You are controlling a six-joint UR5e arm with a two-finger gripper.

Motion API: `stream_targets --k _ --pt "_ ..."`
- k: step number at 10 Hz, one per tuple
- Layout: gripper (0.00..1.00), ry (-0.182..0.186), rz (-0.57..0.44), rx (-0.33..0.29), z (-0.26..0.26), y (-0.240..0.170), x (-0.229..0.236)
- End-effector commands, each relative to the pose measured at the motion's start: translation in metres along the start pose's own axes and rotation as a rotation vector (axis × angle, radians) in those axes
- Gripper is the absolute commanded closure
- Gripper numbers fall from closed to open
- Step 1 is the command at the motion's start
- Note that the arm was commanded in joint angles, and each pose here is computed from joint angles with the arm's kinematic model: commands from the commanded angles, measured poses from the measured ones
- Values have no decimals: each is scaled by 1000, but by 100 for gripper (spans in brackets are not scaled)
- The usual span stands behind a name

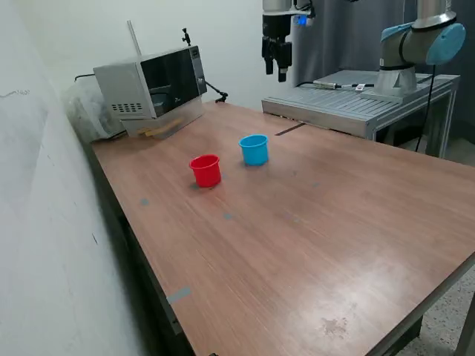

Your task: Place red objects in the red bin, and blue objects in the blue bin.

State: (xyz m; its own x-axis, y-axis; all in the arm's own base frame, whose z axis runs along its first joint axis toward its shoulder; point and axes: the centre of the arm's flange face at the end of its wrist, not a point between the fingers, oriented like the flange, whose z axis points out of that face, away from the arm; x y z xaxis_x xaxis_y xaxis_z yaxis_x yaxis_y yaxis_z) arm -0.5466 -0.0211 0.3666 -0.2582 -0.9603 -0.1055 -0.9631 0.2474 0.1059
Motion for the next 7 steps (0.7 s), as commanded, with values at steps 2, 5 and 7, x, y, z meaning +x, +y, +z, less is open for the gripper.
stream_targets --k 2,5,7 --pt "0 17 -158 1 -106 -101 53" --pt "0 -1 -247 128 -129 -149 72" --pt "0 -20 -264 211 -123 -160 71"
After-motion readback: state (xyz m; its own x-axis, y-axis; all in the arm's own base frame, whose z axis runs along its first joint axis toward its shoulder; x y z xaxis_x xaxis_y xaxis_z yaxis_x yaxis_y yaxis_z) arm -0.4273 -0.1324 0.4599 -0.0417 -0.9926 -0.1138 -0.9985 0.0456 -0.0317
